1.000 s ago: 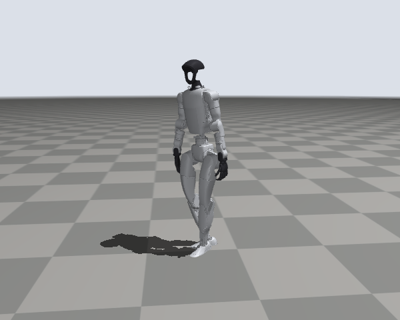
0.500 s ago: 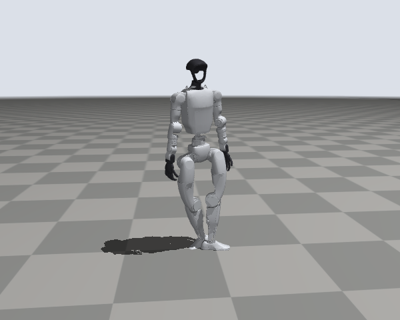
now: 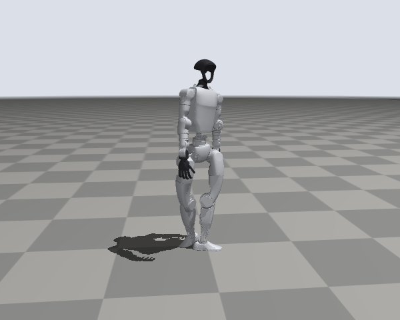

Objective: In place motions

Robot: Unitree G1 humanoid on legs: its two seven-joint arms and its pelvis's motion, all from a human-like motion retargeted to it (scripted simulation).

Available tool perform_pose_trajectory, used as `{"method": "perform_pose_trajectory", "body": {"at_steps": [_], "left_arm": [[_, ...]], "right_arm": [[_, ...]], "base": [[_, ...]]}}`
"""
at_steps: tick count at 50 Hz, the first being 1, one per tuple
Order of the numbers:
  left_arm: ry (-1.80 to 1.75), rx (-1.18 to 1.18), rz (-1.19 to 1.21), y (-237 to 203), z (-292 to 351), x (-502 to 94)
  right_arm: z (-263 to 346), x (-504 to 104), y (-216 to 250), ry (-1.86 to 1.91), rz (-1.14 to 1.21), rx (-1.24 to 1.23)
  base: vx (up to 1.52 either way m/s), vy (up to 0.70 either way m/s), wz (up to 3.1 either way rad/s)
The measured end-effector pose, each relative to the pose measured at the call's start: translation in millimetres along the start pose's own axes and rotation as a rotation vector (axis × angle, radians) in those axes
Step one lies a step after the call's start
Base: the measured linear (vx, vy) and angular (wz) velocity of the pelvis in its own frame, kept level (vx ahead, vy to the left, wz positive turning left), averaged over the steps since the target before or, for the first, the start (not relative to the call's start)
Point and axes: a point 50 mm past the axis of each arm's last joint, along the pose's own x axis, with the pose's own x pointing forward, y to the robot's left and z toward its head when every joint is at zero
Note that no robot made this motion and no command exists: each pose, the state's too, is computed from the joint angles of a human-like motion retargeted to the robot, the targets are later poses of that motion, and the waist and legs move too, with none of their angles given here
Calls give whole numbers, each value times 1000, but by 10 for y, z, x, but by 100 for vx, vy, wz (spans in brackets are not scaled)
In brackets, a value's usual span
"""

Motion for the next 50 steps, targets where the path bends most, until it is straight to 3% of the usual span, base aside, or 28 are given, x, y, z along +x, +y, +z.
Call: {"method": "perform_pose_trajectory", "body": {"at_steps": [6, 16, 23, 28, 33, 38, 50], "left_arm": [[-45, 131, -39, -284, 281, -13], [-306, 630, -170, -946, 1067, -201], [-323, 831, -153, -1001, 1031, -196], [-149, 829, -74, -661, 648, -69], [27, 605, -21, -266, 111, -3], [125, 524, 29, -43, -156, -13], [152, 413, -10, -78, -364, -4]], "right_arm": [[-370, -17, 16, 118, -19, -26], [-693, -44, 184, 192, 25, 293], [-705, -40, 206, 215, 3, 202], [-556, -10, 216, 187, 6, 101], [-264, 28, 213, 63, 5, 40], [-81, 28, 172, -21, 6, 67], [-577, -18, 244, 211, 59, 141]], "base": [[23, 0, 217], [-1, -4, 199], [3, -4, 90], [9, -5, -39], [7, -10, 31], [4, -4, 55], [8, 0, 36]]}}
